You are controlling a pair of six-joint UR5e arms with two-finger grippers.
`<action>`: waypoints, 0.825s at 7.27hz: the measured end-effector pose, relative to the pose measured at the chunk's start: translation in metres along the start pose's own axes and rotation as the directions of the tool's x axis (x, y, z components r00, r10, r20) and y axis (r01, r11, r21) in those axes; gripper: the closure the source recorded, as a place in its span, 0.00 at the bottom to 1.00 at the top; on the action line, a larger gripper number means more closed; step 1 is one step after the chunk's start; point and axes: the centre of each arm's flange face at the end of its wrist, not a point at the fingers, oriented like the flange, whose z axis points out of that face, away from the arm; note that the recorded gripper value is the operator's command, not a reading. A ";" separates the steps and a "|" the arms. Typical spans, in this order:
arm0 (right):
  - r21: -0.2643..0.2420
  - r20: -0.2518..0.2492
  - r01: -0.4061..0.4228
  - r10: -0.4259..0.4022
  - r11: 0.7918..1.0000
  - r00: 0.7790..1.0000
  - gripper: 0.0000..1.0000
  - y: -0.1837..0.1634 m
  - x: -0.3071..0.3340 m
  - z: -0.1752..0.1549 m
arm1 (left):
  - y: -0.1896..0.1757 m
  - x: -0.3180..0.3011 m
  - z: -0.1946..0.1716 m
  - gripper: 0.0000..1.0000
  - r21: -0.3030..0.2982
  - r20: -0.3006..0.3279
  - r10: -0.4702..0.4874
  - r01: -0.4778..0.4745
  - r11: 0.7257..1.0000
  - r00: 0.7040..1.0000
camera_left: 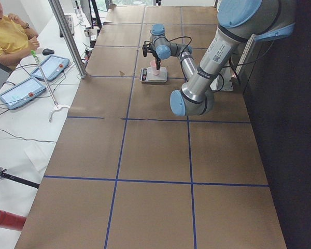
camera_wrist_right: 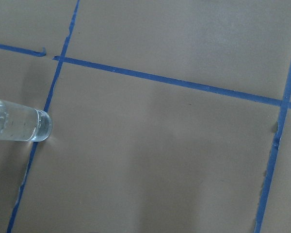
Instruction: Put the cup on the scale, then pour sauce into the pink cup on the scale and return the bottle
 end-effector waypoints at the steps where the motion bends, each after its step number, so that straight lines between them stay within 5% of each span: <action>1: 0.004 -0.051 0.015 -0.014 1.000 0.999 0.02 -0.006 -0.015 0.012 | -0.005 -0.006 -0.011 0.35 0.015 -0.009 -0.002 0.003 1.000 1.000; 3: 0.072 -0.105 0.017 -0.010 0.997 0.994 0.02 -0.011 -0.064 0.051 | -0.030 -0.024 -0.026 0.35 0.055 0.001 0.025 -0.025 0.998 1.000; 6: 0.139 -0.063 -0.024 0.033 0.990 0.997 0.01 0.019 -0.154 0.108 | -0.076 -0.068 -0.048 0.34 0.122 0.047 0.065 -0.070 0.990 0.997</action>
